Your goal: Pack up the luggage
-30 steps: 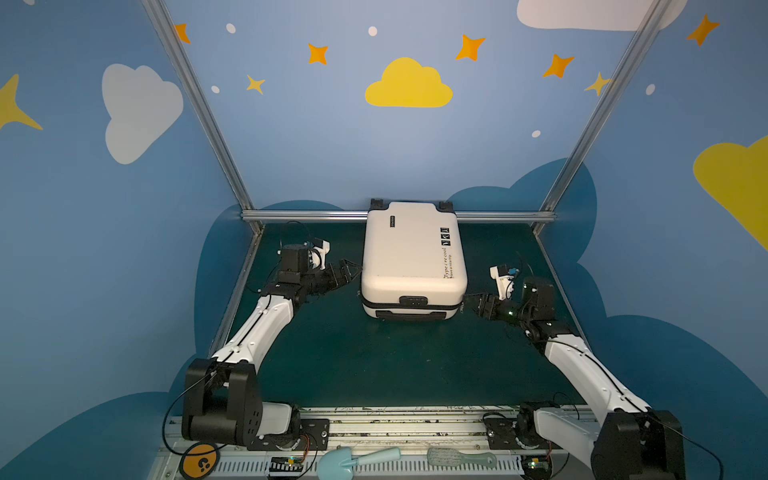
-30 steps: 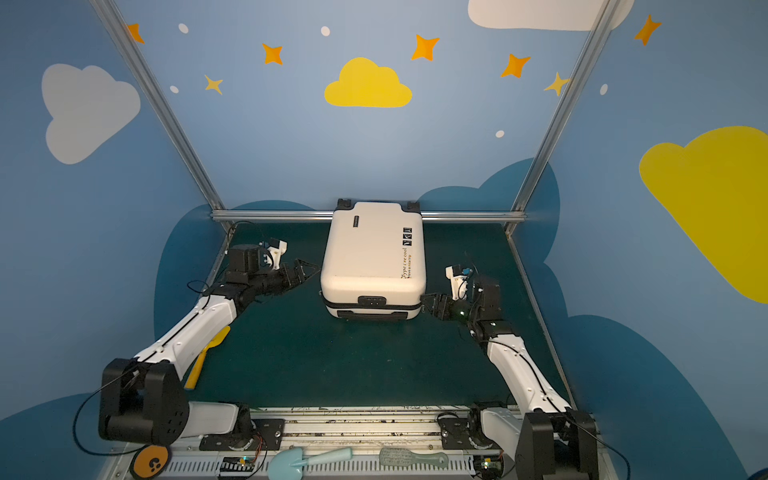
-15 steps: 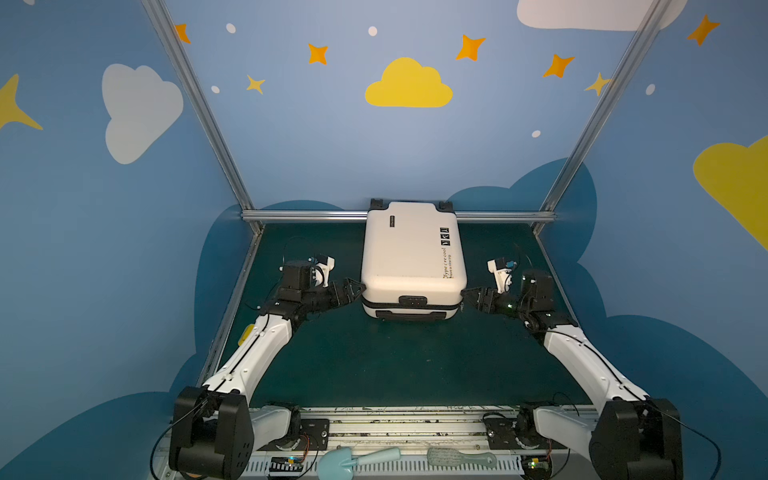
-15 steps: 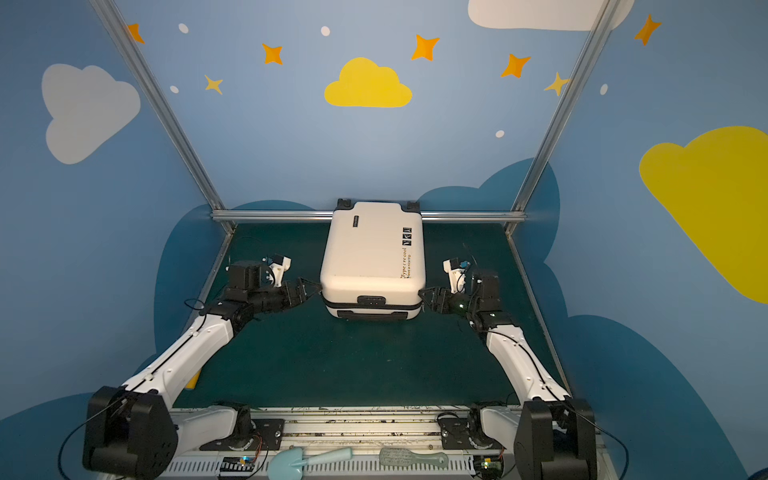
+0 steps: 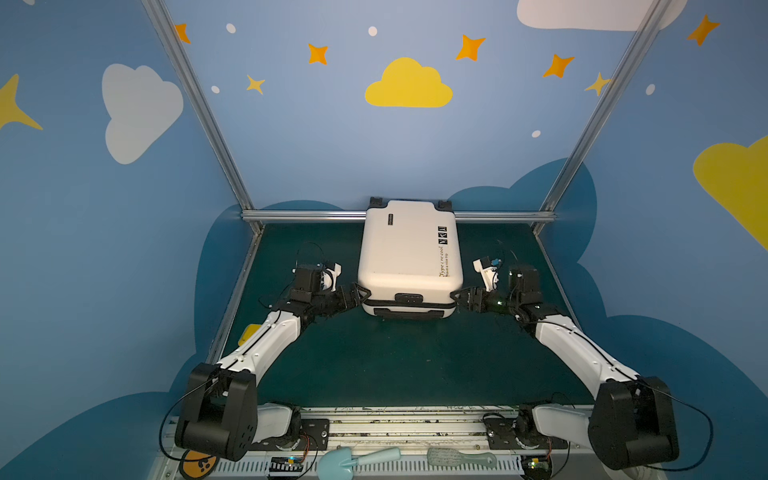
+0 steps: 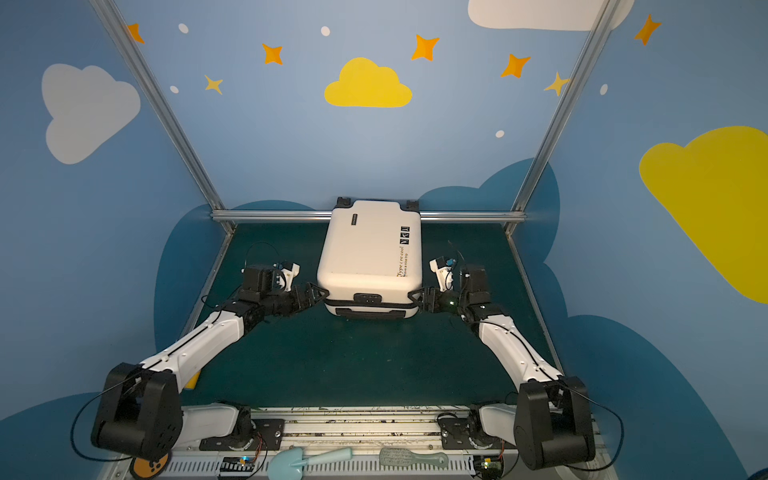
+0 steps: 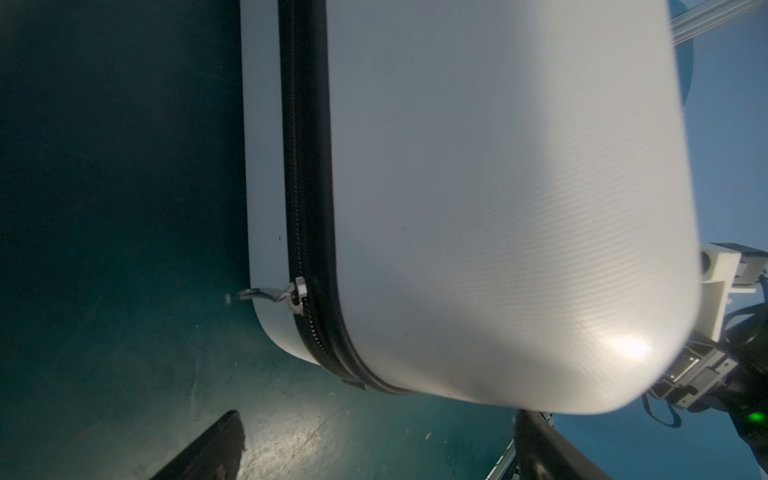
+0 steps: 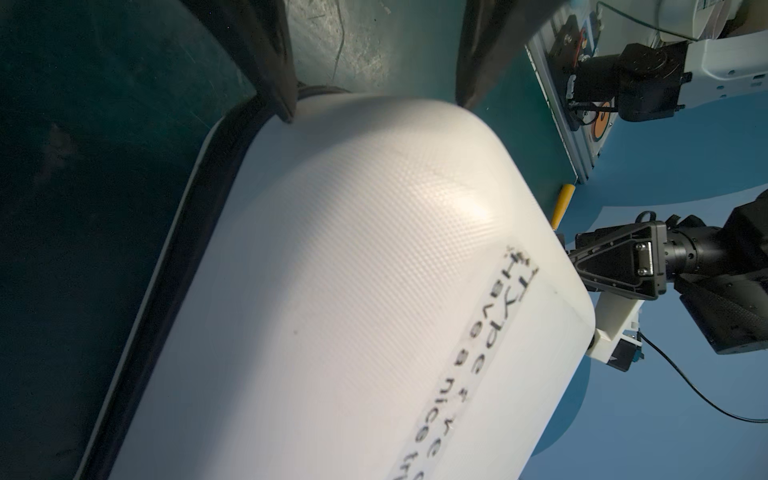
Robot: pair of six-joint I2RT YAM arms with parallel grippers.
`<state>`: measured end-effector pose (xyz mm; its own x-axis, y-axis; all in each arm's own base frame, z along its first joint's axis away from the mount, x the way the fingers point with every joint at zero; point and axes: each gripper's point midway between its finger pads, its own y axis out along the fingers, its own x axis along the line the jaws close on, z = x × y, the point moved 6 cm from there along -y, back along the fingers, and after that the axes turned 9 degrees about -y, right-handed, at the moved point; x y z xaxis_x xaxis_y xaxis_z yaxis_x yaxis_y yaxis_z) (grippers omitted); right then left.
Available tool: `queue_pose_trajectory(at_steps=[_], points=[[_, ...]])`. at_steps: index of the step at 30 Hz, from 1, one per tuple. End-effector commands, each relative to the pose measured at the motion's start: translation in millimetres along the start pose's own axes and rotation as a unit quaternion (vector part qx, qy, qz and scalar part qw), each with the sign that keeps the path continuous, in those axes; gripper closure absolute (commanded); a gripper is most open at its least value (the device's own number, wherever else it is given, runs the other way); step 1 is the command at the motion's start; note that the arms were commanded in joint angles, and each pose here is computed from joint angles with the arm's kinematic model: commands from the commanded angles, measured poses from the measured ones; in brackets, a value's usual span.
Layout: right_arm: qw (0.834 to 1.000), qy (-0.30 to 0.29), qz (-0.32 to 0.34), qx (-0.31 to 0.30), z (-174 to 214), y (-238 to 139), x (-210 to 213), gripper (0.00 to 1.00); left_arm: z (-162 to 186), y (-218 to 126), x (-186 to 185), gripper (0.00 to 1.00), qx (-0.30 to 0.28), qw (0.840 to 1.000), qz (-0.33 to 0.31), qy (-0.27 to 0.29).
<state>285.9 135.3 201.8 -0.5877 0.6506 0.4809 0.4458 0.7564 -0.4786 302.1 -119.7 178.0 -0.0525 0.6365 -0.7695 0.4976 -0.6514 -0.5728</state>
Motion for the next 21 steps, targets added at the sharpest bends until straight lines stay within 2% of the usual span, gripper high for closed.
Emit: queue_pose_trajectory(at_steps=[1, 12, 21], points=[[0.999, -0.027, 0.012, -0.028, -24, 5, 2, 0.4, -21, -2, -10, 0.0, -0.036, 0.999, 0.002, 0.013], [0.999, -0.013, 0.029, -0.019, -40, 14, -4, 0.42, -44, 4, -16, 0.0, -0.044, 0.999, 0.005, 0.02], [0.999, -0.002, 0.043, -0.005, -7, -2, -5, 0.4, -38, -7, -25, 0.0, -0.037, 0.999, 0.017, 0.034]])
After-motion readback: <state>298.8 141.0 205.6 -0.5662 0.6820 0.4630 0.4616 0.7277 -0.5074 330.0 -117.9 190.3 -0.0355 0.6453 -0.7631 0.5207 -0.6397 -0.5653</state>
